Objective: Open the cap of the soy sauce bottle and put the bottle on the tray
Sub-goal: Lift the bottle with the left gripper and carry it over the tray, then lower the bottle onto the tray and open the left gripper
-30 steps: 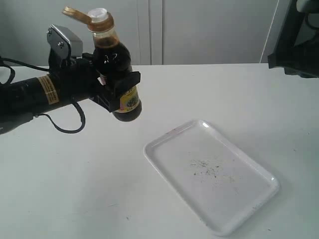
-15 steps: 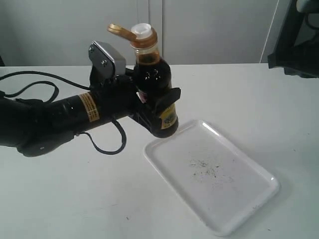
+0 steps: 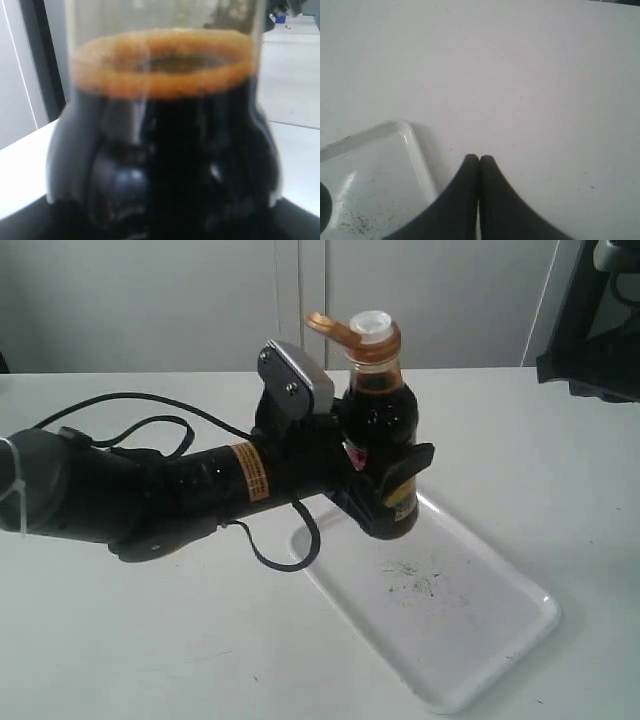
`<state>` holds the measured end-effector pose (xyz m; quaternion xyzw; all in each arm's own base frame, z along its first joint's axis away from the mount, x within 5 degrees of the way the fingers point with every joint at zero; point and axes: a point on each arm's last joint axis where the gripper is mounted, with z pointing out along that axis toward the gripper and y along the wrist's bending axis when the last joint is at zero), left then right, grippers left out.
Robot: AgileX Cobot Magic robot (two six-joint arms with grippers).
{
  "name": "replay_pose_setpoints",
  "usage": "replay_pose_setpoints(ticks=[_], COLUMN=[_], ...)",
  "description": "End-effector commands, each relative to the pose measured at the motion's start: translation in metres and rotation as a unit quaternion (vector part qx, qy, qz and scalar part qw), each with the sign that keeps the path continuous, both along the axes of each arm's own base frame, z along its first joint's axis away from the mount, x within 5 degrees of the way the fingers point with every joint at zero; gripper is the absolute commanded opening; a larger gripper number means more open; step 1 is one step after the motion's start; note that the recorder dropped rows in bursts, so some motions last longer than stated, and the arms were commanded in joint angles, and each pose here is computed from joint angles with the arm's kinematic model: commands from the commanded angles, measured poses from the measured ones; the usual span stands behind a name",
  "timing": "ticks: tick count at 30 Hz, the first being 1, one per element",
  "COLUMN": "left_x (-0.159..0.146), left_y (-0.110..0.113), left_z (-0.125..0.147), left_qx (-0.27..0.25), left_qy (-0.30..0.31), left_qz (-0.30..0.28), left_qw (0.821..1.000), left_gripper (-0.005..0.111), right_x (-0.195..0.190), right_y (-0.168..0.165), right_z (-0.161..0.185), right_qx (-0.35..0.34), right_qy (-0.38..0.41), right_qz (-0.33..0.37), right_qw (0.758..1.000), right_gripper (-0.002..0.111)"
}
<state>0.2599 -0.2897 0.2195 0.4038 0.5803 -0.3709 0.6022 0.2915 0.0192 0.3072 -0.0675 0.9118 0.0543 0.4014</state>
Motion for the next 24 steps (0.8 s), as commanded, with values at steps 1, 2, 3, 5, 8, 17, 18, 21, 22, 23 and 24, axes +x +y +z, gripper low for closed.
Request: replay_pose_setpoints(ticks=[1, 2, 3, 5, 8, 17, 18, 21, 22, 23, 24], left_x=[-0.005, -0.006, -0.008, -0.007, -0.007, -0.005, -0.005, -0.003, -0.002, -0.001, -0.001], left_y=[-0.014, -0.015, -0.017, -0.018, -0.019, -0.021, -0.021, -0.020, -0.020, -0.020, -0.020], left_z=[0.014, 0.012, 0.010, 0.005, 0.000, -0.008, -0.009, -0.008, -0.008, -0.008, -0.008], left_qx=[-0.035, -0.030, -0.028, -0.021, -0.016, -0.018, -0.016, -0.020, -0.023, -0.023, -0.023], left_qy=[-0.016, -0.018, -0.022, -0.023, -0.019, -0.020, -0.021, -0.022, -0.019, -0.017, -0.018], left_qz=[-0.015, -0.017, -0.021, -0.021, -0.022, -0.021, -0.020, -0.008, -0.003, -0.001, -0.001], left_qw=[0.999, 0.999, 0.999, 0.999, 0.999, 0.999, 0.999, 1.000, 1.000, 1.000, 1.000], left_gripper=[0.000, 0.000, 0.000, 0.000, 0.000, 0.000, 0.000, 0.000, 0.000, 0.000, 0.000], right_x=[0.000, 0.000, 0.000, 0.000, 0.000, 0.000, 0.000, 0.000, 0.000, 0.000, 0.000], right_y=[-0.001, -0.001, -0.001, -0.001, -0.001, -0.001, -0.001, -0.001, -0.001, -0.001, -0.001], right_z=[-0.001, -0.001, -0.001, -0.001, -0.001, -0.001, -0.001, -0.001, -0.001, -0.001, -0.001], right_qx=[-0.003, -0.003, -0.003, -0.003, 0.001, 0.000, 0.000, 0.000, 0.000, 0.000, 0.000], right_qy=[-0.003, -0.003, -0.003, -0.003, -0.002, -0.001, -0.001, -0.001, -0.001, -0.001, -0.001], right_qz=[0.001, 0.001, 0.001, 0.001, -0.003, -0.001, -0.001, -0.001, -0.001, -0.001, -0.001], right_qw=[1.000, 1.000, 1.000, 1.000, 1.000, 1.000, 1.000, 1.000, 1.000, 1.000, 1.000], right_gripper=[0.000, 0.000, 0.000, 0.000, 0.000, 0.000, 0.000, 0.000, 0.000, 0.000, 0.000])
